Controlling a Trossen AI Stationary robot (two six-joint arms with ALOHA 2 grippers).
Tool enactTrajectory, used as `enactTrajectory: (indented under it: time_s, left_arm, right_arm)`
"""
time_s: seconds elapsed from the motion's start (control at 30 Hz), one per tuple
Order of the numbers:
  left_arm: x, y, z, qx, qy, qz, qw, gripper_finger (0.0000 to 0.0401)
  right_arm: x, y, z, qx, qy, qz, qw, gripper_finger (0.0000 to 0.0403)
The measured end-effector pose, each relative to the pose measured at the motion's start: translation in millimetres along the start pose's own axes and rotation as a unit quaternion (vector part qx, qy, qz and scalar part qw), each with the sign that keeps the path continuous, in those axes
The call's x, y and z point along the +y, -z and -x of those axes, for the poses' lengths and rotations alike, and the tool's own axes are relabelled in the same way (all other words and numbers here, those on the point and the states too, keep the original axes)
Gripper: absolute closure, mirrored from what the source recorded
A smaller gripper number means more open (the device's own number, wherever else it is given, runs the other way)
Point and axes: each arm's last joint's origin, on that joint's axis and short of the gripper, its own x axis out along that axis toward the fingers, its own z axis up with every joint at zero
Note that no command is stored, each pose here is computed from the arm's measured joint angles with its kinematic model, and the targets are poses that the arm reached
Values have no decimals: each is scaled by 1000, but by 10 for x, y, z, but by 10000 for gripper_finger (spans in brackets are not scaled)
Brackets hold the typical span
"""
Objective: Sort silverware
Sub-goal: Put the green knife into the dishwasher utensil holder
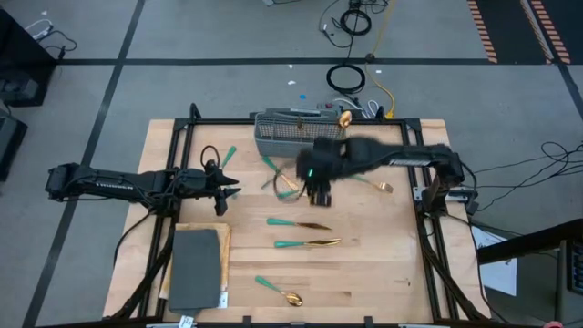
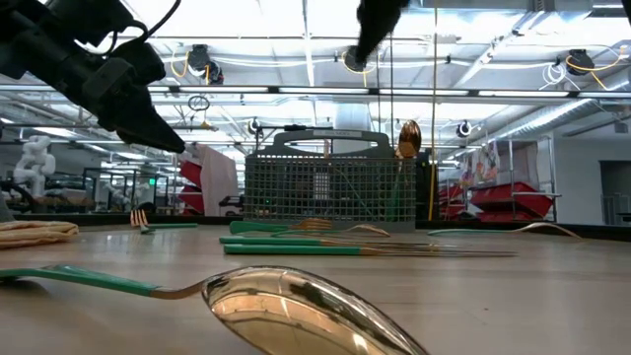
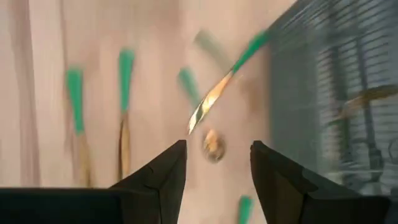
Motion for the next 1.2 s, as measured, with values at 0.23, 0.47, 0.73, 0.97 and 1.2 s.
enactTrajectory:
  time_s: [0.23, 0.47, 0.73, 0.97, 1.2]
  left_arm:
    - [-1, -3, 0, -2, 0, 0, 1000, 269]
    - [-1, -3, 0, -2, 1, 1, 1000, 269]
    - [-1, 1, 0, 1, 2, 0, 1000, 269]
    - [0, 6, 0, 3, 2, -1, 1000, 269]
    - [7, 50, -6, 17, -1, -6, 1000, 269]
  right_arm:
    - [451, 157, -955, 102, -77, 43, 991, 236]
    - [632, 184, -1603, 152, -129, 69, 978, 236]
    - [755, 95, -1868, 111, -168, 68, 977, 236]
    - [821, 122, -2158, 119, -169, 67, 976, 236]
    - [830, 169, -2298, 134, -140, 83, 978, 266]
